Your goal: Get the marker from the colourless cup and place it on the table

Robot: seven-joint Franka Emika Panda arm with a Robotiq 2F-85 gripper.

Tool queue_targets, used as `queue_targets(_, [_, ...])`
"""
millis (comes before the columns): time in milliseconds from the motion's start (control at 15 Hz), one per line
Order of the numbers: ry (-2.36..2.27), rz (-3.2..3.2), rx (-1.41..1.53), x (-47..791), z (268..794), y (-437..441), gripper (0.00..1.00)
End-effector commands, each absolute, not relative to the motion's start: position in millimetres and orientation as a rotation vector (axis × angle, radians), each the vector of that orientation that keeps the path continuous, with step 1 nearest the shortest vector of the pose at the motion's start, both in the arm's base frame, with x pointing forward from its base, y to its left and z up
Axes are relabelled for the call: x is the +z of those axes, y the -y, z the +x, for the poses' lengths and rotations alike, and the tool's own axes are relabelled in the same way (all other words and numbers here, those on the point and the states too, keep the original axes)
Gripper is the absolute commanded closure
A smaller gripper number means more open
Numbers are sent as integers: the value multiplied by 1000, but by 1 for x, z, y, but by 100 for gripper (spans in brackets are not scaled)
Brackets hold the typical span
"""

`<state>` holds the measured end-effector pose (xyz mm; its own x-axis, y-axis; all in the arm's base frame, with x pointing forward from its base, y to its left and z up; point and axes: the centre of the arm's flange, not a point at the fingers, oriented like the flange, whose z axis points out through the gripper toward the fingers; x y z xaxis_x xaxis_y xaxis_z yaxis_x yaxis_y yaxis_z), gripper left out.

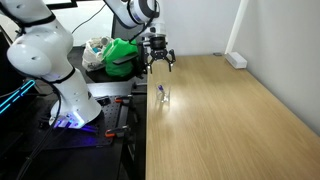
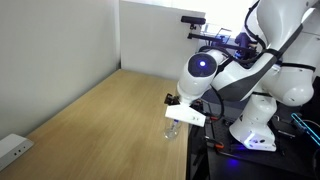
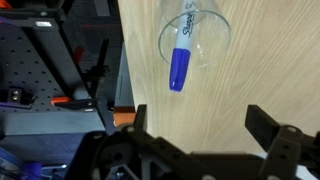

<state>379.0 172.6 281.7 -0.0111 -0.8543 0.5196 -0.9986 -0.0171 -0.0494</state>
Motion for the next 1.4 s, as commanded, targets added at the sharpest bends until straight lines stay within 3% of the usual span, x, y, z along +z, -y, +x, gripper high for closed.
queue_targets(0, [1977, 1869, 574, 267, 387, -178, 0])
queue_targets(600, [2021, 1784, 508, 245, 385, -171, 3])
queue_targets(1333, [2060, 1720, 464, 234, 396, -153, 23])
